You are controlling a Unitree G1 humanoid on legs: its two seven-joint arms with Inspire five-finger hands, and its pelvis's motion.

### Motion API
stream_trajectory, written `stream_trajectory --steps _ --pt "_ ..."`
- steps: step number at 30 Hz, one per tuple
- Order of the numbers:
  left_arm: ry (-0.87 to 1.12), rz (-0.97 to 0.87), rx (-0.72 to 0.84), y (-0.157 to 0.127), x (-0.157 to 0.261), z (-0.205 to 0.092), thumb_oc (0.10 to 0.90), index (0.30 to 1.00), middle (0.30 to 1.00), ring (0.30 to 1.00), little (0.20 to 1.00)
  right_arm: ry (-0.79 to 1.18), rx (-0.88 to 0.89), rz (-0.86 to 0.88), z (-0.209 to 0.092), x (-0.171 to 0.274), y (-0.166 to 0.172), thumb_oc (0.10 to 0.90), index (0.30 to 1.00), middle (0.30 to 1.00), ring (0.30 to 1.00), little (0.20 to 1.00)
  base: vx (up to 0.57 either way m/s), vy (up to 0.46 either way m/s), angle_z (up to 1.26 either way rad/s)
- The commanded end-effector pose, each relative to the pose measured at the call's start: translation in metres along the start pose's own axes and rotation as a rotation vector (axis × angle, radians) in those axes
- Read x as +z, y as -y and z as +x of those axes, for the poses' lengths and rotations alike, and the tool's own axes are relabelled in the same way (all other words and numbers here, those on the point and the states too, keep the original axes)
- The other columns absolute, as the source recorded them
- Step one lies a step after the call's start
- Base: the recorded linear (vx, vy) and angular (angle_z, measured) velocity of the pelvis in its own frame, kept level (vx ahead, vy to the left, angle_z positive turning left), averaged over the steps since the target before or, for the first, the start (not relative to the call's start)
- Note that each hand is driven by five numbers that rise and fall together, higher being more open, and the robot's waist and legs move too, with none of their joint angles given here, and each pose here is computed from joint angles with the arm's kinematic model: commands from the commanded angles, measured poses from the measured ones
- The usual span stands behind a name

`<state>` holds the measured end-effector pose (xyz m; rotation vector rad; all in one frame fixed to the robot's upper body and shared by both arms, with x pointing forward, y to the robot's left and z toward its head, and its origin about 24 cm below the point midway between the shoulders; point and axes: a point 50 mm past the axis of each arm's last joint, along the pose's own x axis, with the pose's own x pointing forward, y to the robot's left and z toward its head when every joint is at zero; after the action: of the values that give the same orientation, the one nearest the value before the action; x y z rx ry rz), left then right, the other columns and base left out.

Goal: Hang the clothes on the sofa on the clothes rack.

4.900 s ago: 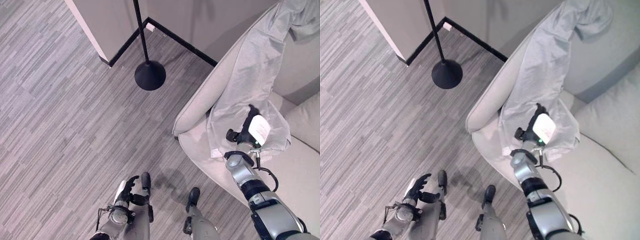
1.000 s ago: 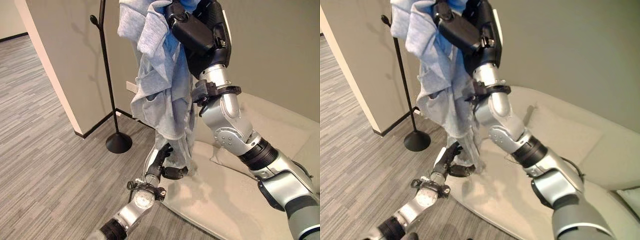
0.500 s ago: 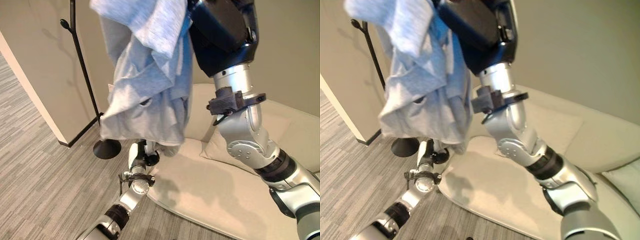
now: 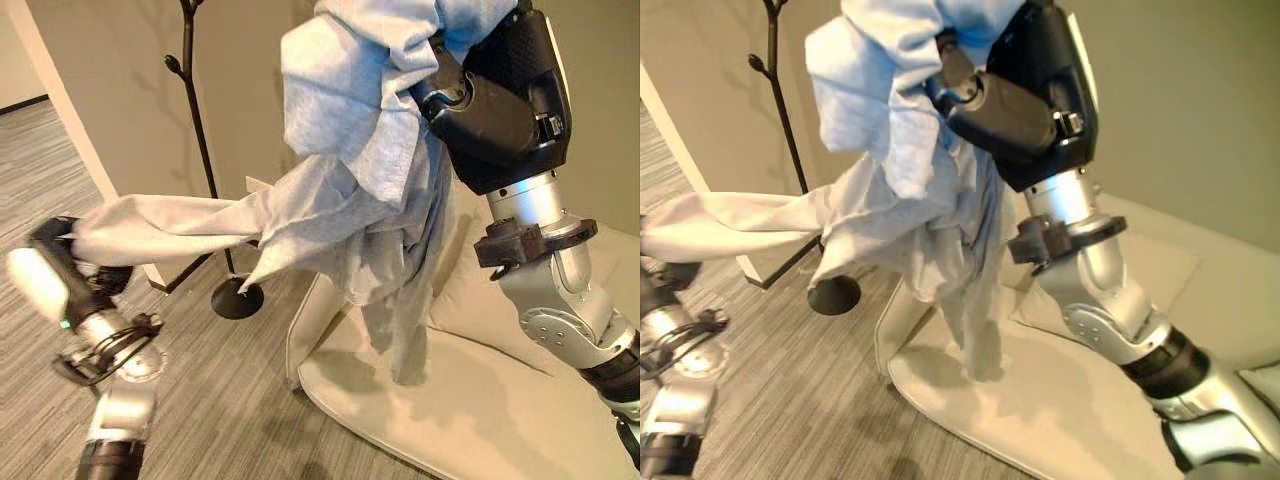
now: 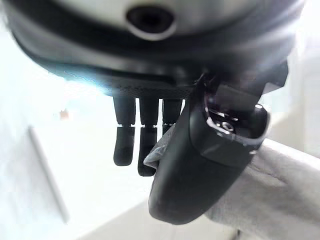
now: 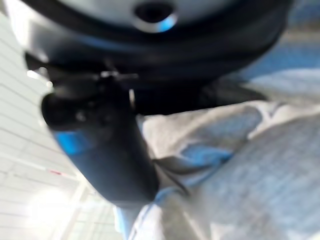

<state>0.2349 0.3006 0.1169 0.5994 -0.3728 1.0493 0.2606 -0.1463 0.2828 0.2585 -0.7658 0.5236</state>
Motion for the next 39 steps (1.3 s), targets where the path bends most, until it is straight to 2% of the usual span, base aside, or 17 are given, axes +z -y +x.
stream_trajectory --steps 1,11,16,17,18,23,26,30,39 --pt "0.215 -0.094 -0.040 0.008 0.036 0.008 0.400 0.300 0.300 0.300 0.300 0.246 0.076 -0.042 0.019 0.047 -0.006 0.400 0.300 0.300 0.300 0.300 -0.02 -0.032 0.11" --pt "0.312 -0.025 -0.026 -0.029 0.037 0.015 0.400 0.300 0.300 0.300 0.300 0.215 0.137 -0.117 0.010 0.051 -0.007 0.400 0.300 0.300 0.300 0.300 -0.01 -0.012 0.03" --pt "0.167 -0.118 -0.209 -0.020 0.018 -0.007 0.400 0.300 0.300 0.300 0.300 0.210 0.134 -0.135 0.011 0.054 -0.003 0.400 0.300 0.300 0.300 0.300 -0.03 -0.010 0.09" --pt "0.136 -0.146 -0.243 -0.015 0.015 -0.012 0.800 0.900 0.900 0.900 0.900 0.213 0.134 -0.132 0.013 0.054 -0.004 0.400 0.300 0.300 0.300 0.300 -0.07 0.004 0.11" --pt "0.068 -0.184 -0.354 0.002 0.008 -0.027 0.800 0.900 0.900 0.900 0.900 0.223 0.142 -0.115 0.019 0.053 -0.006 0.400 0.300 0.300 0.300 0.300 -0.07 0.008 0.12" --pt "-0.041 -0.272 -0.609 0.046 0.007 -0.066 0.800 0.900 0.900 0.900 0.900 0.277 0.185 -0.056 0.034 0.057 -0.020 0.400 0.300 0.300 0.300 0.300 -0.03 0.008 0.04" --pt "-0.063 -0.305 -0.648 0.057 0.010 -0.074 0.800 0.900 0.900 0.900 0.900 0.290 0.195 -0.027 0.036 0.057 -0.024 0.400 0.300 0.300 0.300 0.300 0.00 0.000 0.00" --pt "-0.079 -0.357 -0.743 0.090 0.025 -0.093 0.800 0.900 0.900 0.900 0.900 0.323 0.220 0.046 0.039 0.056 -0.035 0.400 0.300 0.300 0.300 0.300 0.00 0.000 0.00" --pt "-0.071 -0.366 -0.779 0.122 0.043 -0.103 0.800 0.900 0.900 0.900 0.900 0.361 0.248 0.201 0.038 0.049 -0.052 0.400 0.300 0.300 0.300 0.300 0.00 0.003 -0.04"
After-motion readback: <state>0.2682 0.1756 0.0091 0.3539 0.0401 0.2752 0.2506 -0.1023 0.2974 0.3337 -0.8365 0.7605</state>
